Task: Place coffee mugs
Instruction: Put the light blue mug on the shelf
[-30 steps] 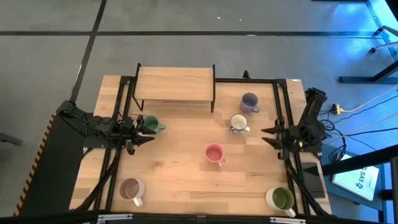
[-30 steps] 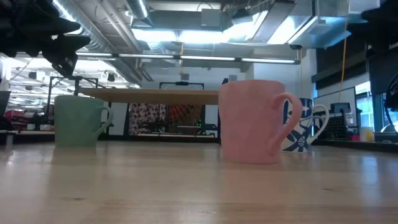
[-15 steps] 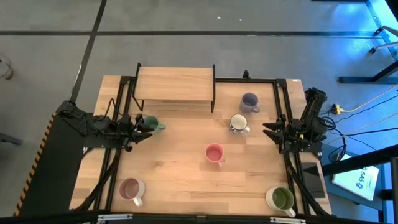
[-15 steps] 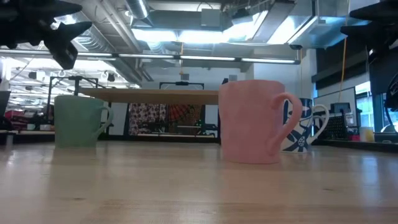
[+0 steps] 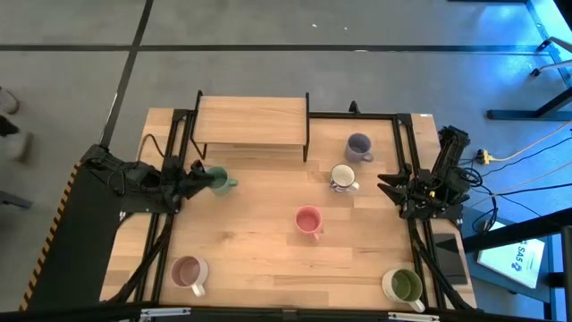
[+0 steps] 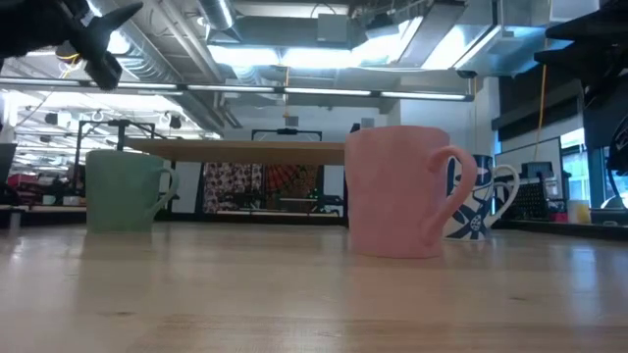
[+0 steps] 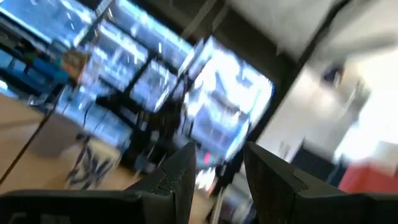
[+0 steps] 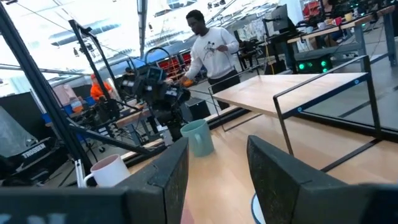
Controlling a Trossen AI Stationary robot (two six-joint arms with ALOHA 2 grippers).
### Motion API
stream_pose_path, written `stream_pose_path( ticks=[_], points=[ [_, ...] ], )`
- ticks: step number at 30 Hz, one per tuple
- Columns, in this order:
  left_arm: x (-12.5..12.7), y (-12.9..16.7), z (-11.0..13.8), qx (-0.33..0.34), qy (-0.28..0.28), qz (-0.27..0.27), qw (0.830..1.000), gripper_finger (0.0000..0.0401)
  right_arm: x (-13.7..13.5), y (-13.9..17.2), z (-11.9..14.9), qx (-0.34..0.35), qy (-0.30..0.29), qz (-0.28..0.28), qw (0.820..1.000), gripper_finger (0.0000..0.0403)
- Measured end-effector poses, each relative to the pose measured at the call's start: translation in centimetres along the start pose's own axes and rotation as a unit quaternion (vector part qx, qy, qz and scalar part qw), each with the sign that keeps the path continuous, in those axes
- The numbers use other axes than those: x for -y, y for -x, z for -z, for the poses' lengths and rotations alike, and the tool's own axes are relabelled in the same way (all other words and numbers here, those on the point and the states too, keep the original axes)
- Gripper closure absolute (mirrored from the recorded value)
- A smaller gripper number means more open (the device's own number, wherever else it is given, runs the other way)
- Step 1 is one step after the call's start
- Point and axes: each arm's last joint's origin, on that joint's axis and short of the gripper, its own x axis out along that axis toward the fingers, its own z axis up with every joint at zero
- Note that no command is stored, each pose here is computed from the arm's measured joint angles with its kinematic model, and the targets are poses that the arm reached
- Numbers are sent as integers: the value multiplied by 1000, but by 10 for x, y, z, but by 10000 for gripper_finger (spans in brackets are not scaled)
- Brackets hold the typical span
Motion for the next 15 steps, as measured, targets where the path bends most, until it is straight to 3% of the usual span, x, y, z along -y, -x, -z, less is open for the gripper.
stream_pose_path(
  ticks=[2,5,10,12,15],
  points=[
    [3,0,-8,38,45,9,998,272,0,0,0,0,0,0,1000,251],
    [17,-4,-30,67,52,25,996,271,0,0,0,0,-1,0,1000,251],
    [56,-27,-77,77,-59,42,994,259,0,0,0,-1,9,3,1000,251],
    [70,-41,-87,45,-108,44,992,251,0,0,0,-1,19,5,1000,251],
    [79,-62,-83,-87,-154,-2,984,239,0,0,0,-1,27,4,1000,251]
  ],
)
